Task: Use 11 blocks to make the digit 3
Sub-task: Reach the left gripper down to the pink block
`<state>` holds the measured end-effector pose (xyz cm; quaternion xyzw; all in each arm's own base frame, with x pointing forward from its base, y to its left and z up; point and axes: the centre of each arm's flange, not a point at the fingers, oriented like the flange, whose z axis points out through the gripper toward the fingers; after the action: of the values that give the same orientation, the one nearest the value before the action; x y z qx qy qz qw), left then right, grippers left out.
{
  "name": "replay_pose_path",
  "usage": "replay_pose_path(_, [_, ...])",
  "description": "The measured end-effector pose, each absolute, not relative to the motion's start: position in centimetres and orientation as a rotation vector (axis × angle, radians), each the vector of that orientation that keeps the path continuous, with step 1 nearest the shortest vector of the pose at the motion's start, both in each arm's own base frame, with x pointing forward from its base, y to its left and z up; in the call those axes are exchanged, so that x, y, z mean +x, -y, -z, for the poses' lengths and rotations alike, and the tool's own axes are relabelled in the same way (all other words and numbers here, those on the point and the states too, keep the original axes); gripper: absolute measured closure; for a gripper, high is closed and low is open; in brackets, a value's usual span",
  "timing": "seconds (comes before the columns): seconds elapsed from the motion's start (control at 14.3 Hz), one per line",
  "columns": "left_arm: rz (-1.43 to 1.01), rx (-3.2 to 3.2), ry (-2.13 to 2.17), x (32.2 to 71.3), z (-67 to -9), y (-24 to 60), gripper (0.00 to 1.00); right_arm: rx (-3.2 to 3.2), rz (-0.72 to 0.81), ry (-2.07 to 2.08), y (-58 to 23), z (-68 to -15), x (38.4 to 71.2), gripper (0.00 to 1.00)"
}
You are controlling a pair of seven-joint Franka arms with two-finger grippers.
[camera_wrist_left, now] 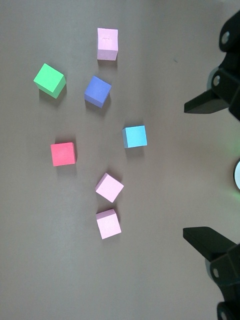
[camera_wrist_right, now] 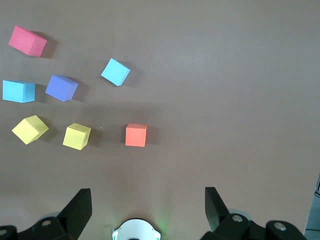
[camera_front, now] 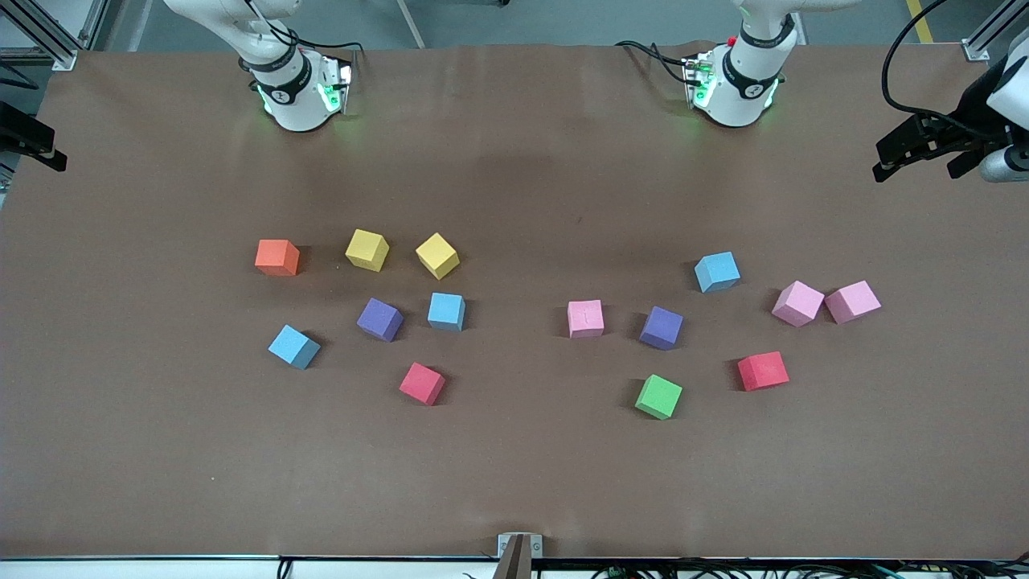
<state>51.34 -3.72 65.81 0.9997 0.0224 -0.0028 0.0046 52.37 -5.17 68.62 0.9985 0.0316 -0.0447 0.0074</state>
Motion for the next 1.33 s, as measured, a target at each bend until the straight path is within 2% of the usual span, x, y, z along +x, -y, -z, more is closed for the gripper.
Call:
replay_pose_path(0.49, [0.055, 3.135, -0.058, 52.2, -64.3, 4.1, 0.0, 3.162, 0.097, -0.069, 6.3, -68.7, 50.4, 0.0])
replay_pose_path(0.91, [0.161, 3.121, 0.089, 57.3, -54.4, 11.8, 0.0, 3.163, 0.092, -0.084, 6.0, -68.6, 50.3, 0.0])
replay_pose_path(1.33, [0.14, 3.103, -0.075, 58.7, -45.6, 21.2, 0.0, 3.162, 0.092, -0.1, 5.5, -68.6, 50.4, 0.0])
